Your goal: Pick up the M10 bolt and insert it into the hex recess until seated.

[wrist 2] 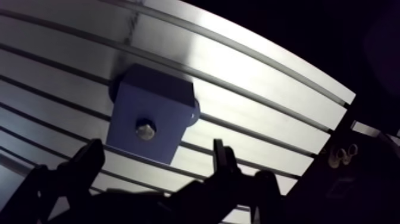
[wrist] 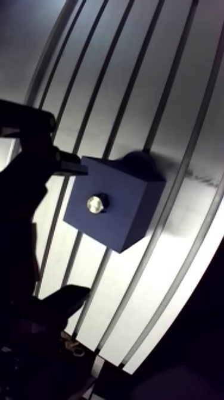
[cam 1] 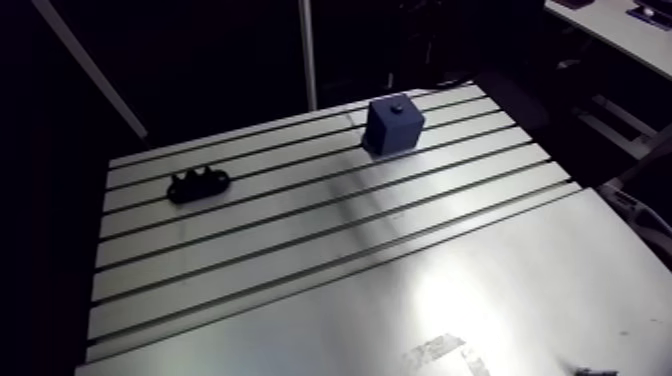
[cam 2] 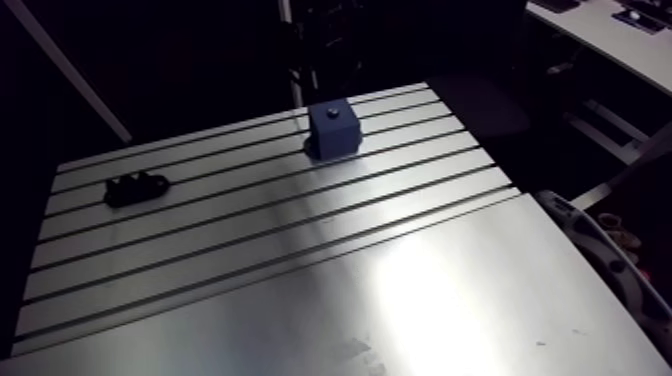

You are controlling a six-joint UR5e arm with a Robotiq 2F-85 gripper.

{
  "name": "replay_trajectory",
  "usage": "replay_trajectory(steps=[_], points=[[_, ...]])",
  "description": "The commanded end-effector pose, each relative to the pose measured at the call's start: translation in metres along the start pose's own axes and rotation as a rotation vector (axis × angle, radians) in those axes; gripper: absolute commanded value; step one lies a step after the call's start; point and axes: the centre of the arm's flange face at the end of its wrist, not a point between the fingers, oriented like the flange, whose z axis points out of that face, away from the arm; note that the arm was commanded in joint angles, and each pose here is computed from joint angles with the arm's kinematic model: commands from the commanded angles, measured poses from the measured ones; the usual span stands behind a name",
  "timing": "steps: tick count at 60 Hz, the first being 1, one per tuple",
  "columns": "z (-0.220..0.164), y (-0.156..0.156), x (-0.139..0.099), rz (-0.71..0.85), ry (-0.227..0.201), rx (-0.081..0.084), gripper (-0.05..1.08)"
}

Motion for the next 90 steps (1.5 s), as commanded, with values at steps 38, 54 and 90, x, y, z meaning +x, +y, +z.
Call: replay_trajectory(steps=[38, 54, 90], points=[[0.010, -0.012, -0.009, 0.295, 0.021, 0.068, 0.70], [0.008, -0.006, -0.016, 0.313, 0.043, 0.061, 0.67], [0.020, -0.009, -0.025, 0.380, 0.029, 0.076, 0.59]])
